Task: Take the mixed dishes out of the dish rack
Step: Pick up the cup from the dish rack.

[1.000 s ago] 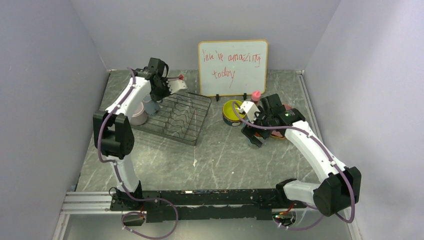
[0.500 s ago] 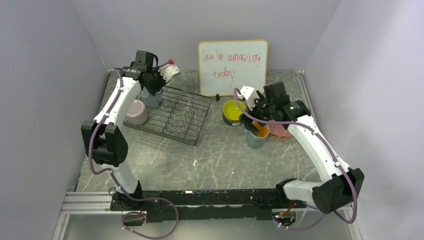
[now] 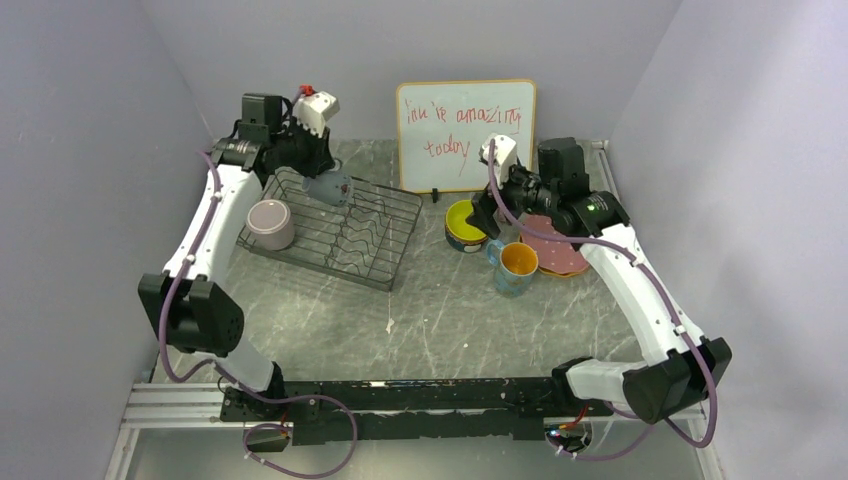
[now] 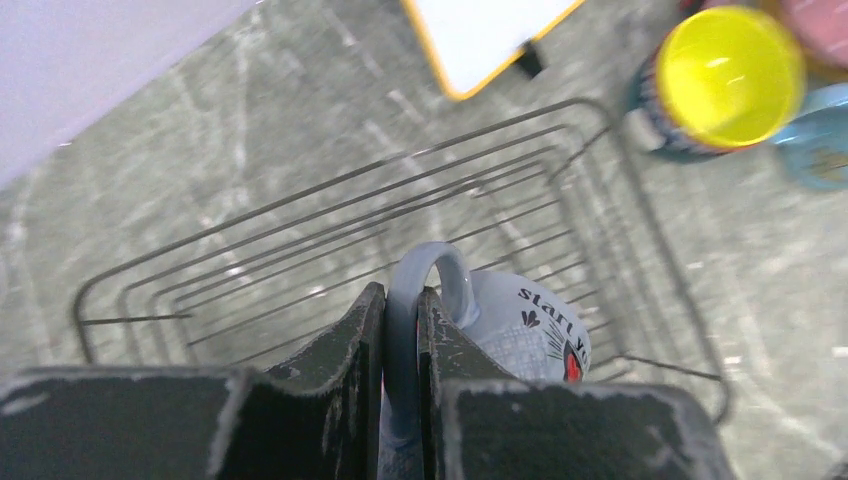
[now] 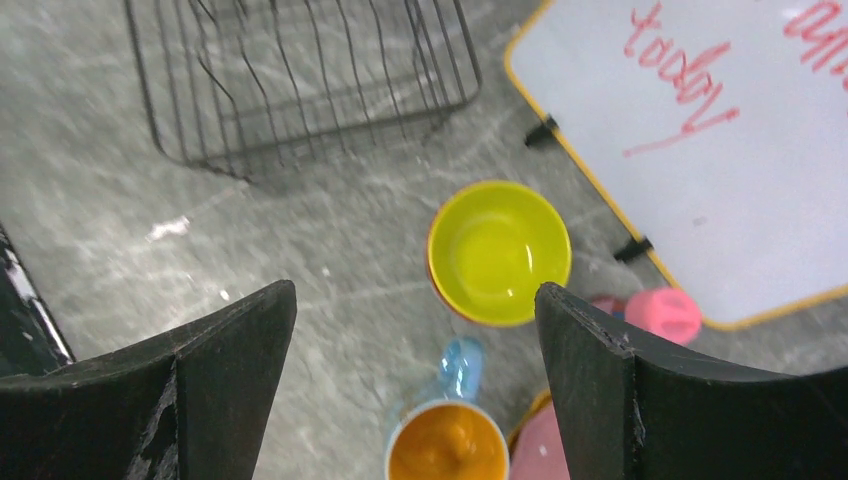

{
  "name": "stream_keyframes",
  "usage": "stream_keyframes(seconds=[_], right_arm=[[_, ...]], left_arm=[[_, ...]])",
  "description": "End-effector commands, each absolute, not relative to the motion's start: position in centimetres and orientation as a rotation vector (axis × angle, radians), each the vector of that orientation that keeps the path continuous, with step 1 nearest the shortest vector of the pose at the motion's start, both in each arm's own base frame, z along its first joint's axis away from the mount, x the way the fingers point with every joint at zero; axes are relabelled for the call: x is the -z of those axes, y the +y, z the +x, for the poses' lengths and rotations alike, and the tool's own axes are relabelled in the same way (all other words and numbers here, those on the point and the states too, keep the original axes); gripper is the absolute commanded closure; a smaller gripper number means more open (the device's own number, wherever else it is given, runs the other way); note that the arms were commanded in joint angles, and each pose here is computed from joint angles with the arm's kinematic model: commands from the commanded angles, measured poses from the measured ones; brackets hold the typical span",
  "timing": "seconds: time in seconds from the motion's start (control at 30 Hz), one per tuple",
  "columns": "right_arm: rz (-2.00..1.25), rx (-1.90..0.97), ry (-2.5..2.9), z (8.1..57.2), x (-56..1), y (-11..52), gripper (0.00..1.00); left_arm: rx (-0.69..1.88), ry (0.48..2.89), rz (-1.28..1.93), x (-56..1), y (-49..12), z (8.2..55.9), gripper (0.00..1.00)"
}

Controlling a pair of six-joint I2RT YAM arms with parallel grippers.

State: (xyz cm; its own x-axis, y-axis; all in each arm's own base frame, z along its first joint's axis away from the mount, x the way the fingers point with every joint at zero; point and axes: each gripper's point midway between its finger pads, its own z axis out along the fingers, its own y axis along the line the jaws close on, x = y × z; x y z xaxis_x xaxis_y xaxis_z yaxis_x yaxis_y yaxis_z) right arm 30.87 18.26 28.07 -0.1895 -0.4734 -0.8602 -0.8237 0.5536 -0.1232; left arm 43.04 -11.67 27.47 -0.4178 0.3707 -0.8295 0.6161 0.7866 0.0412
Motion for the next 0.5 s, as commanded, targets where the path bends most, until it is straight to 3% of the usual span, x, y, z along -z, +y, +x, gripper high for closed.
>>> stream_keyframes(seconds=[0.0,0.47], right_arm=[[-0.986,-0.66,1.61,31.3,-34.4,21.8,0.08],[-0.805,-1.252,1.578,30.8,-36.8,27.3,0.13]], left_arm=[[0.657,1.911,0.605,-33.0,-15.6,40.5,0.98],[1.207,1.936,0.306,-34.0,-20.8,37.8,0.97]])
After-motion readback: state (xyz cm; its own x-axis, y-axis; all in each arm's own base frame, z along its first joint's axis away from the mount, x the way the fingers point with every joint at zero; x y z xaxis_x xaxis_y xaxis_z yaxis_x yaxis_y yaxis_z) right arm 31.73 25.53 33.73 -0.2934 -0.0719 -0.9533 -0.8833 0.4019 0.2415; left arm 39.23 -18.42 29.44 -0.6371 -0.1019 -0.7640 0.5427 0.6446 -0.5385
